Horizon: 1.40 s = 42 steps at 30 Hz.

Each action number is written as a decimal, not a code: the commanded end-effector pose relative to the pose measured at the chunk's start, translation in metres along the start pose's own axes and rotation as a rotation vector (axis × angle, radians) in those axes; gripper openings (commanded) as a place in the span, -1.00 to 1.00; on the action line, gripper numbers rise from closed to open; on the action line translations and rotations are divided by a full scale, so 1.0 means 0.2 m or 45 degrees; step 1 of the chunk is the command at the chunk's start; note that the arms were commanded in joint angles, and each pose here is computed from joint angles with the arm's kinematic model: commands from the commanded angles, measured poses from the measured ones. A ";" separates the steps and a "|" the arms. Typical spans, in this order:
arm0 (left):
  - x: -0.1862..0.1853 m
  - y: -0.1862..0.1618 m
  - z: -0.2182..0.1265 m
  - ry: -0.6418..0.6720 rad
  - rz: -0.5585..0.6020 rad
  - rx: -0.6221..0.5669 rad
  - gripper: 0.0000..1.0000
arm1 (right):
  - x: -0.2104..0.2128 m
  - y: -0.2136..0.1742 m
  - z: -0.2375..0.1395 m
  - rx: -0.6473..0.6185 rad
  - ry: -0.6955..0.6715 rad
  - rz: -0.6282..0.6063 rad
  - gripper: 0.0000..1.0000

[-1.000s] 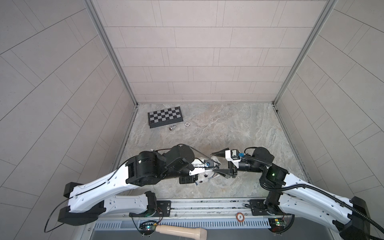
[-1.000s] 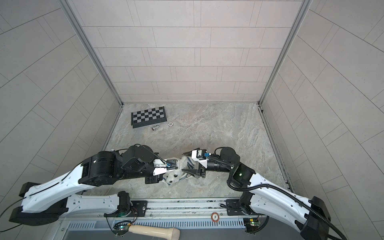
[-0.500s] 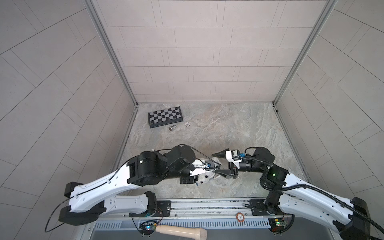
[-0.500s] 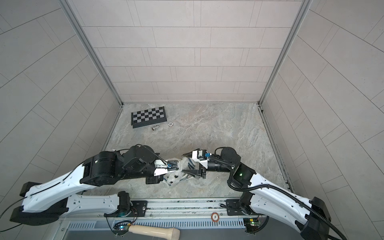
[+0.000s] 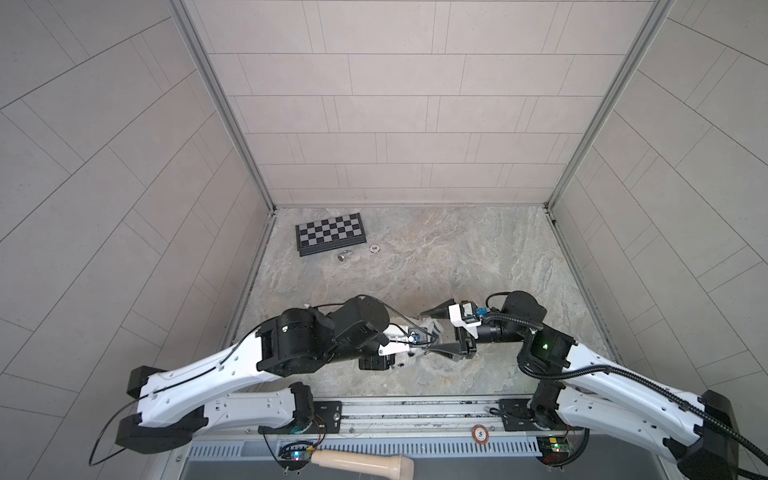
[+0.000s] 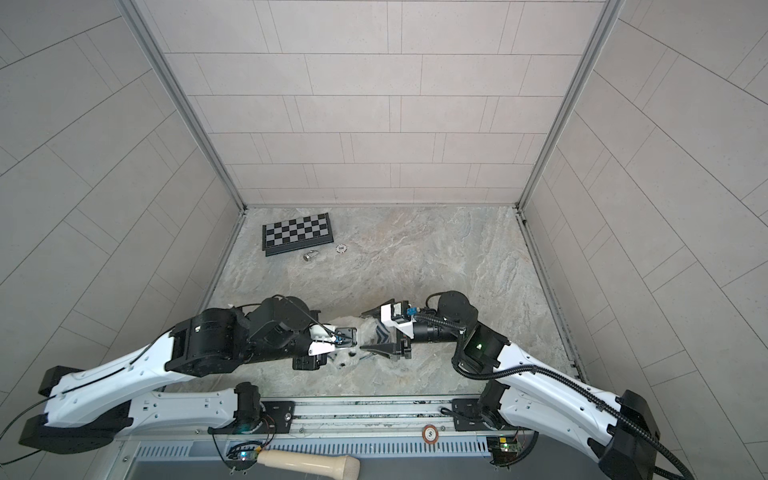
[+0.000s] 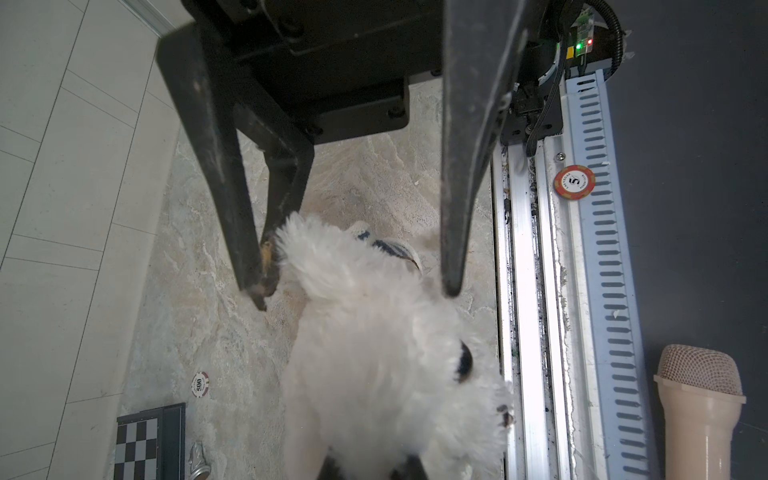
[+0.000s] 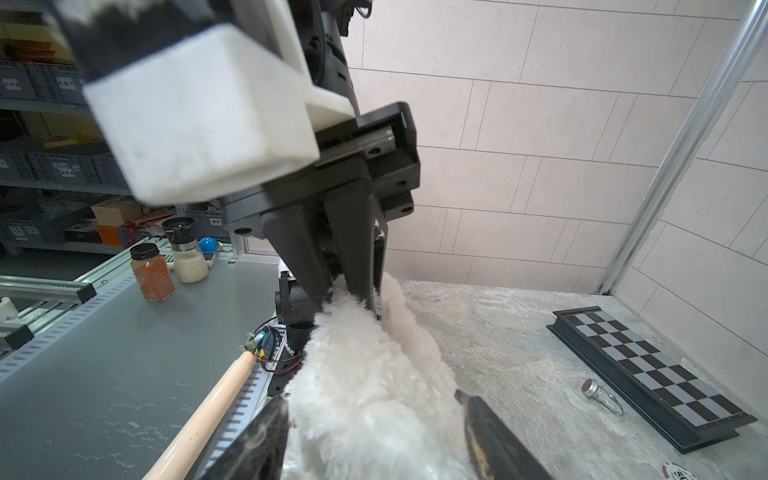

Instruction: Dress the teddy bear

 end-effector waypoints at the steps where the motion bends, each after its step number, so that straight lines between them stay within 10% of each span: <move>1: 0.01 0.05 -0.01 0.010 0.025 -0.057 -1.00 | -0.01 0.05 0.00 -0.039 0.007 -0.063 0.34; 21: 0.00 0.10 0.03 -0.021 0.059 -0.074 -1.00 | -0.02 -0.09 0.08 0.066 0.018 -0.017 -0.05; 32: 0.00 0.09 0.04 0.003 0.014 -0.125 -0.97 | -0.03 -0.09 0.05 0.059 -0.055 -0.036 -0.82; 42: 0.03 0.02 -0.04 0.100 -0.197 -0.284 0.45 | -0.04 -0.08 0.01 0.038 -0.148 -0.077 -1.00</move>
Point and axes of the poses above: each gripper's point midway between its finger pads, its own z axis out along the fingers, its own x axis along the line the jaws close on, y = z × x, the point moved 5 cm from there along -z, back along the fingers, and after that the axes turned 13 degrees about -z, right-handed, at the moved point
